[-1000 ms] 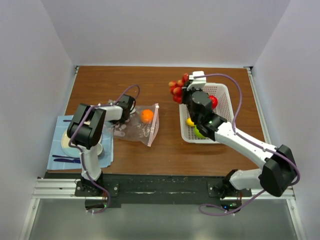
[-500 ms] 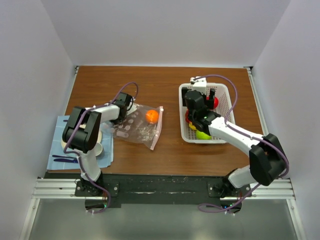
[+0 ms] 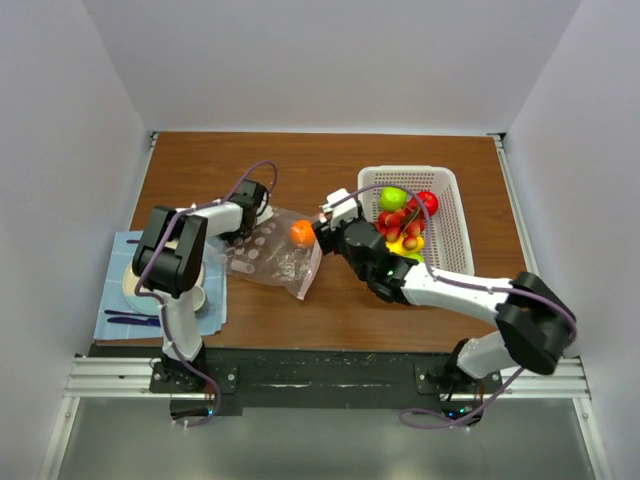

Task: Open the zip-top bag and remove the fake food

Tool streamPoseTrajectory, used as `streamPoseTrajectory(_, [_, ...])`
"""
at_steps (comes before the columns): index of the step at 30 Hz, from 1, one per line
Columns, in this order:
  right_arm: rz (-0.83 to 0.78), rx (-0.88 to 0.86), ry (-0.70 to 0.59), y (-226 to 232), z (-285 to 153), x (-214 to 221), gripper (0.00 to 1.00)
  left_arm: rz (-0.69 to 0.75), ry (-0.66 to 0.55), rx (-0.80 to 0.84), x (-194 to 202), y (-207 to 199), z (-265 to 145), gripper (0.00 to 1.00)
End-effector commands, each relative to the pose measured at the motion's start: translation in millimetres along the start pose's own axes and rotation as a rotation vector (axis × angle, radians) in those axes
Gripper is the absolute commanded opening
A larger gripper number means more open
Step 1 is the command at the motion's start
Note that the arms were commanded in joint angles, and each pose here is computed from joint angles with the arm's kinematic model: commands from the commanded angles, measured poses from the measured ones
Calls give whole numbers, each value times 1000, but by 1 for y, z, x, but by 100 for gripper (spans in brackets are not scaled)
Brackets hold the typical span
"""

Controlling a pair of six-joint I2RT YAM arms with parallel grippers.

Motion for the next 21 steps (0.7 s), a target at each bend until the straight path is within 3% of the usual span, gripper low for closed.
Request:
streamPoseTrajectory(1, [-11, -73, 77, 18, 16, 42, 65, -20, -42, 240, -2, -48, 38, 0])
streamPoseTrajectory(12, [-43, -118, 158, 26, 27, 85, 54, 15, -1, 202, 0, -43, 45, 0])
streamPoseTrajectory(21, [18, -109, 172, 16, 8, 94, 34, 39, 50, 181, 2, -42, 52, 0])
Point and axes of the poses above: each gripper's point midway between its finger pads, its own z axis out along the fingers, its own y axis along the line the jaws close on, x = y × z, the point moved 6 cm from there along -z, back along the fingers, and after that the axes turned 11 degrees about z, right-handed, at the moved point
